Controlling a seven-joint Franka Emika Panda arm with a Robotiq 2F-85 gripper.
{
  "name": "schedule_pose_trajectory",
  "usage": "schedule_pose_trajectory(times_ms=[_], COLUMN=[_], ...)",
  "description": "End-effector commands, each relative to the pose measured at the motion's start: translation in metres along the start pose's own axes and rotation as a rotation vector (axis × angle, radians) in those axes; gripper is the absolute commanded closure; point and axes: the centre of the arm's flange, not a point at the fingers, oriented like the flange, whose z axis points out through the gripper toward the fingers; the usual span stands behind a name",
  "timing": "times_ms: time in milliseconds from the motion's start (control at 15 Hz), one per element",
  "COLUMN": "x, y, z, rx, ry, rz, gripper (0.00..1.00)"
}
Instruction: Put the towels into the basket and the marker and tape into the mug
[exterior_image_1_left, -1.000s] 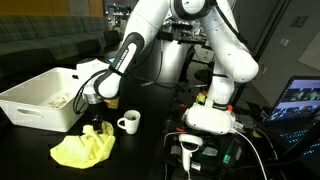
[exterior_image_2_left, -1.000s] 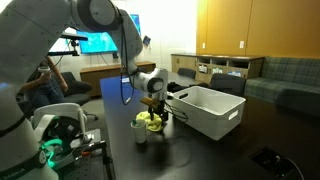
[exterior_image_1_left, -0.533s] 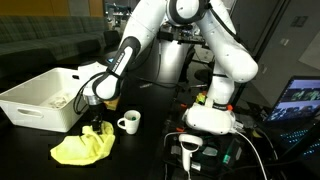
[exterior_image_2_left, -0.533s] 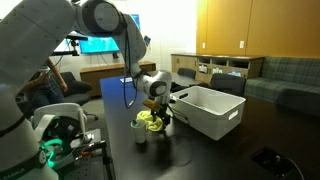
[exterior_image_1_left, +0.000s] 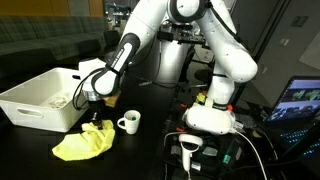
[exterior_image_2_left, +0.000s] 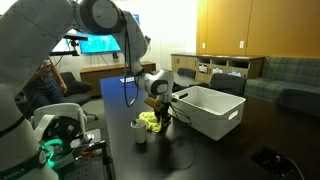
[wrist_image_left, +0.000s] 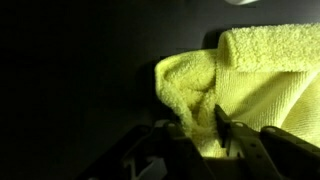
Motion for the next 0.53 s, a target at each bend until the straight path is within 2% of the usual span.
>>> schedule_pose_trajectory(times_ms=[0, 67, 467], x=[-0.013, -0.014, -0.011], y=[0.003, 0.004, 0.01], z=[-0.027, -0.032, -0.045], rx=[-0.016, -0.025, -0.062], ry=[0.021, 0.023, 0.02], rz=[0.023, 0.027, 0.079], gripper=[0.92, 1.0, 0.98])
